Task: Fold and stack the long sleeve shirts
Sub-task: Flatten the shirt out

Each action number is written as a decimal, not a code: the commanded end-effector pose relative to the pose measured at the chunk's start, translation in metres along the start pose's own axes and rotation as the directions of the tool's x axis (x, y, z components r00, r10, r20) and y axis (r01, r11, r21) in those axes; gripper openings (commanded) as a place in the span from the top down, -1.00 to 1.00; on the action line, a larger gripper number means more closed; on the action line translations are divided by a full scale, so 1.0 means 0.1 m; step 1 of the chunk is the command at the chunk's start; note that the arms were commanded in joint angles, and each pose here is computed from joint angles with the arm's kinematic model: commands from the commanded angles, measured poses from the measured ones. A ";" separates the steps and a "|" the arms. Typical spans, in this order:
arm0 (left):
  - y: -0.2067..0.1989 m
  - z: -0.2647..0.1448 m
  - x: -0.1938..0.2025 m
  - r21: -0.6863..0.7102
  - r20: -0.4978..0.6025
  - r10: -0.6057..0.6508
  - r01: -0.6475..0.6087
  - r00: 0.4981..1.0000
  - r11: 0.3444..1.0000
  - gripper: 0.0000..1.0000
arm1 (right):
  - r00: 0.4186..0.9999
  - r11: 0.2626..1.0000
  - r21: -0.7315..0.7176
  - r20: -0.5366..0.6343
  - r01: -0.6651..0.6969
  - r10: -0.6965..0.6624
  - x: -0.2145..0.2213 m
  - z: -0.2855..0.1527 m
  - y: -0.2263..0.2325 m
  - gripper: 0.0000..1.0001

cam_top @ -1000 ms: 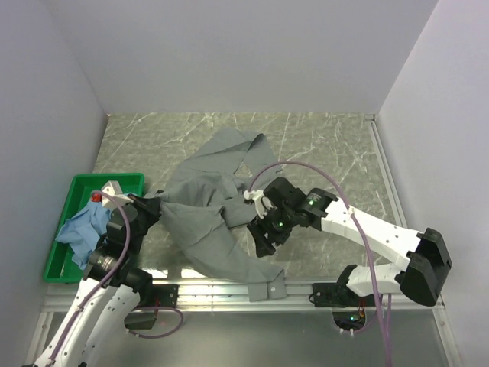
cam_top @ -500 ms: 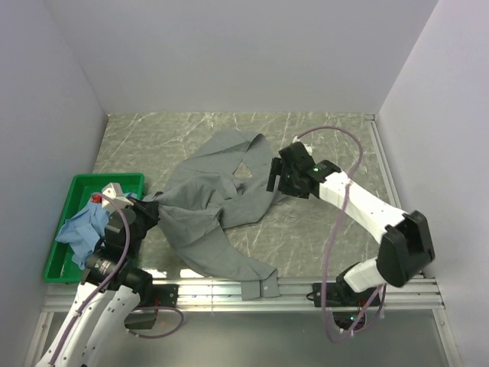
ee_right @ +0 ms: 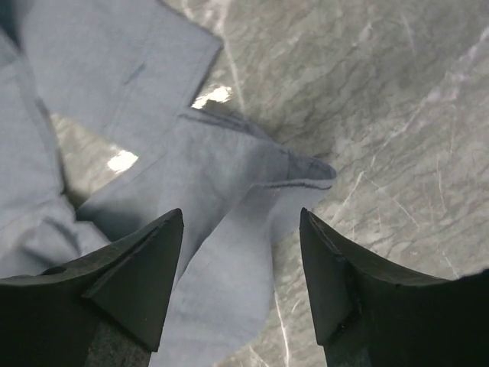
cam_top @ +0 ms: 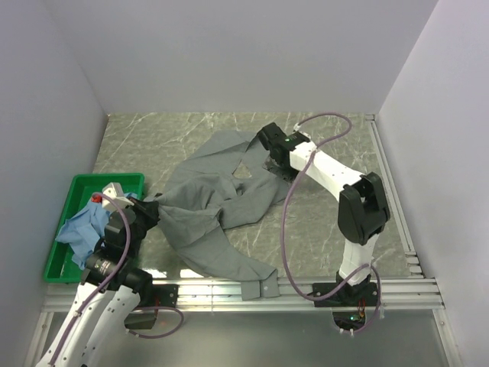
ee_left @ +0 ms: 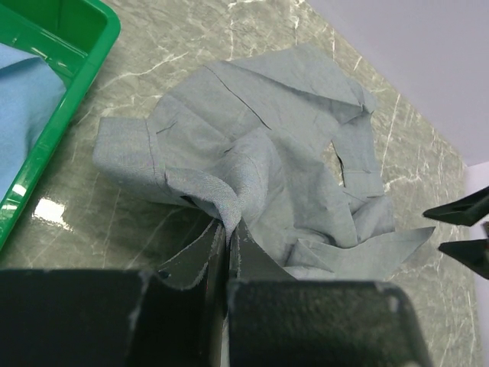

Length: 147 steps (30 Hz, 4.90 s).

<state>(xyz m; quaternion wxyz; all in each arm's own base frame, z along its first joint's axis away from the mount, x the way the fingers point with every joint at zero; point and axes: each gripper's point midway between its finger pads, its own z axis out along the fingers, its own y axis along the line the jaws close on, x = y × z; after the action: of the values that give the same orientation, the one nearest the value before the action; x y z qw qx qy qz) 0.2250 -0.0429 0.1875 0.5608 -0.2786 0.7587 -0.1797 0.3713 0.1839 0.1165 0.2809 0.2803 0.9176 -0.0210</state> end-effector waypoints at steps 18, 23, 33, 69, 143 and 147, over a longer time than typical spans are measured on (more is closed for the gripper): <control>-0.07 0.01 -0.08 0.018 0.017 0.011 -0.011 1.000 1.000 0.89 | 0.998 0.988 0.154 -0.055 0.017 -0.009 0.11 0.25 -0.36 0.93; -0.16 0.09 -0.05 0.030 -0.010 0.018 -0.017 1.000 0.999 0.95 | 0.999 0.994 0.105 0.014 -0.035 0.034 -0.28 0.18 -0.41 1.00; -0.68 0.39 -0.28 0.118 0.006 0.004 -0.005 1.000 0.993 0.99 | 0.913 0.915 -0.358 0.279 -0.187 0.296 -1.47 -0.40 -0.49 1.00; -0.65 -0.43 -0.17 0.129 -0.241 0.031 0.001 0.970 0.992 -0.35 | 0.999 0.900 -0.435 0.035 0.027 -0.013 0.04 -0.47 -1.29 -0.44; -1.05 3.09 -0.24 -0.037 -0.251 -0.049 0.041 0.967 0.998 -0.57 | 0.985 0.985 -0.125 -0.142 -0.116 0.098 0.12 0.13 -1.83 -0.43; -1.44 2.53 -0.32 0.069 -0.252 0.013 0.005 0.968 0.998 -0.73 | 0.997 0.954 -0.294 -0.065 -0.059 0.042 -0.14 -0.06 -1.46 -0.43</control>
<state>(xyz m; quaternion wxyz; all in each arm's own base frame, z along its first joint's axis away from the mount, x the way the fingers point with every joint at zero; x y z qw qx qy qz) 0.5299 -0.0952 0.1416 0.4141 -0.2975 0.8382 -0.1935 0.2659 0.0405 0.0685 0.2182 0.3066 0.9228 0.0832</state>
